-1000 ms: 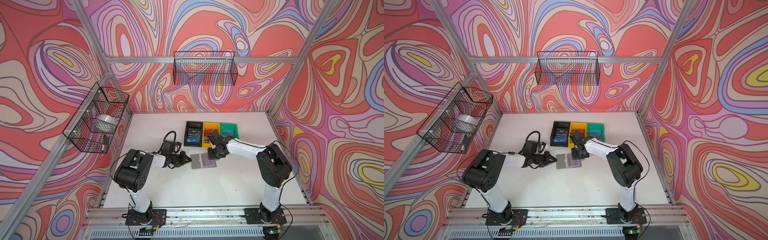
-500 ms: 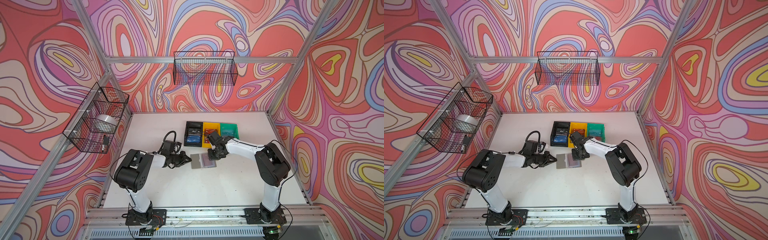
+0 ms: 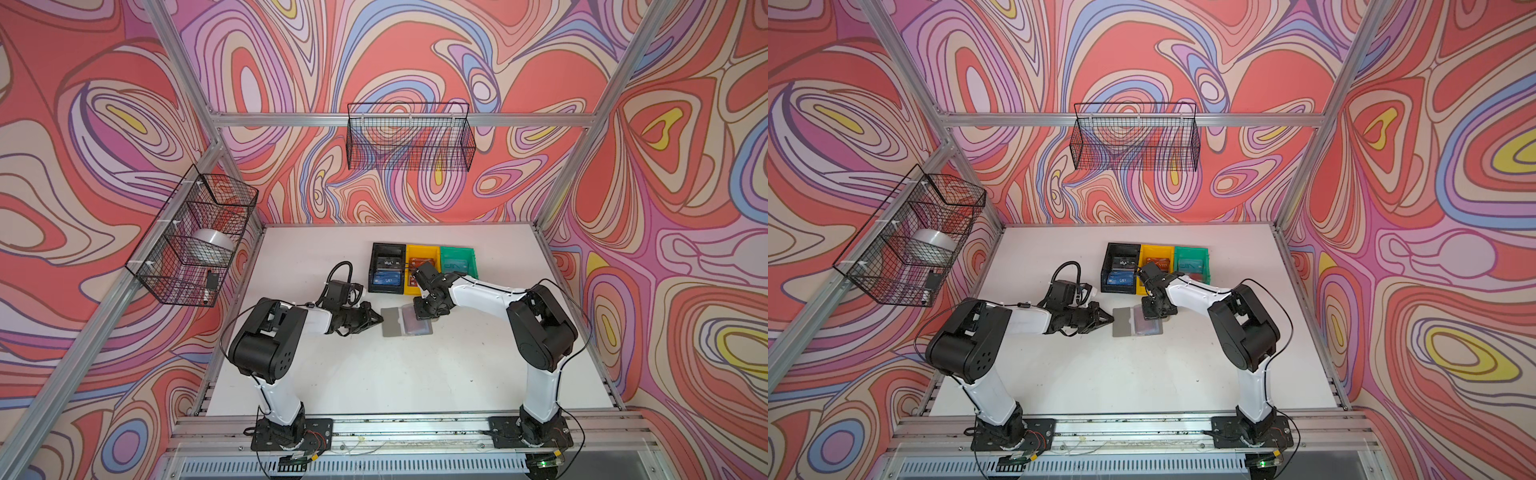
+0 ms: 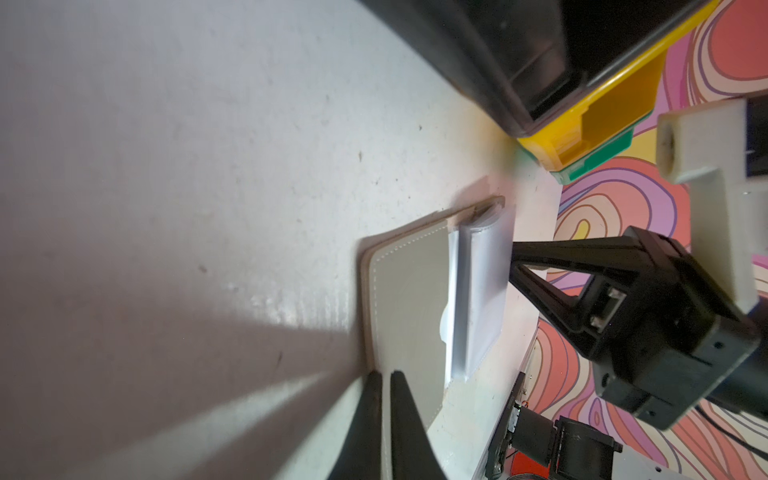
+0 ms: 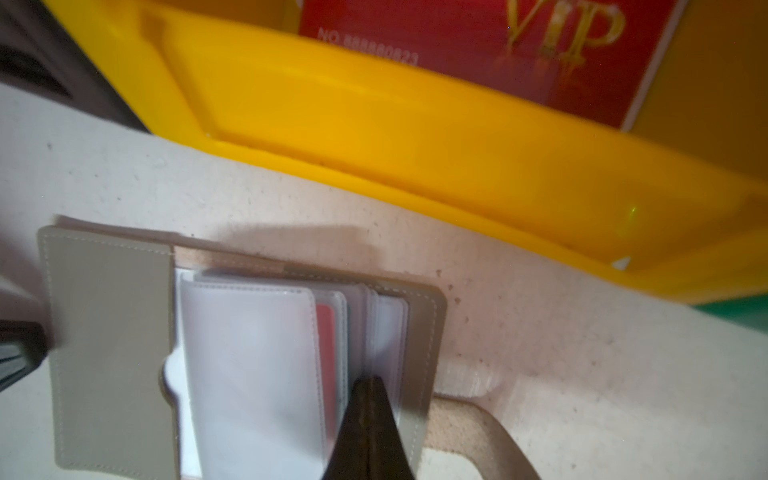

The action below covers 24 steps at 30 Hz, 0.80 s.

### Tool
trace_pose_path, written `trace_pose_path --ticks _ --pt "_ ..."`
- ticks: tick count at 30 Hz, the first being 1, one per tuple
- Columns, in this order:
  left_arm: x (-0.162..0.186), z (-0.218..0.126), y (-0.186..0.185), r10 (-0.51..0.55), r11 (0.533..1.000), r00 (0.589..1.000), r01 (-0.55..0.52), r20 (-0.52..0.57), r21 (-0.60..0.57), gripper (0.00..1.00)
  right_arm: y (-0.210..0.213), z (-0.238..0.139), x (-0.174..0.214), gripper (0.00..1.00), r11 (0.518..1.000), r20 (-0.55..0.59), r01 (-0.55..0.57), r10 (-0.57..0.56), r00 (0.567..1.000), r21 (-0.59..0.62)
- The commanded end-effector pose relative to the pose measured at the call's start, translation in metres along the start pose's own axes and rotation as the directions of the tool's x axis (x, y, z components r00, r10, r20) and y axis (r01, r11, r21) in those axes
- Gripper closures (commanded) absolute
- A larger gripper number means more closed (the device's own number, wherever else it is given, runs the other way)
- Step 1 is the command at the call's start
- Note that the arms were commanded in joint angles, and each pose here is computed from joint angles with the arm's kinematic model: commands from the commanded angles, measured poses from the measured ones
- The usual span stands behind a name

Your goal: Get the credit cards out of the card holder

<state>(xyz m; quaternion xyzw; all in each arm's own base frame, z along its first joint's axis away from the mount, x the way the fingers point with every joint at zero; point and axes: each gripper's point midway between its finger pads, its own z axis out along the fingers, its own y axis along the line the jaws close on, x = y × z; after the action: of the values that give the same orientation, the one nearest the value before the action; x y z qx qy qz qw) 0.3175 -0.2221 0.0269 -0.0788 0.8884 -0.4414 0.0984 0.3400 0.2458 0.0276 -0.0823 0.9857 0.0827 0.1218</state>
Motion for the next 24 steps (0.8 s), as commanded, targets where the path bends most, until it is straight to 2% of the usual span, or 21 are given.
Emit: trace_pose_path --ticks 1,13,24 --pt "-0.002 0.004 -0.002 0.015 1.0 1.0 -0.015 0.0 0.001 0.9 0.013 0.001 0.001 1.0 0.999 -0.004 0.024 -0.024 1.0 -0.032" --pt "-0.001 0.004 0.0 0.014 1.0 1.0 -0.014 -0.003 0.0 0.9 0.015 -0.018 -0.006 1.0 0.999 0.033 0.031 -0.029 0.999 -0.036" --pt "0.0 0.003 0.0 0.023 1.0 1.0 -0.023 -0.008 -0.006 0.9 0.024 -0.02 -0.009 1.0 0.997 0.034 0.038 -0.036 0.999 -0.069"
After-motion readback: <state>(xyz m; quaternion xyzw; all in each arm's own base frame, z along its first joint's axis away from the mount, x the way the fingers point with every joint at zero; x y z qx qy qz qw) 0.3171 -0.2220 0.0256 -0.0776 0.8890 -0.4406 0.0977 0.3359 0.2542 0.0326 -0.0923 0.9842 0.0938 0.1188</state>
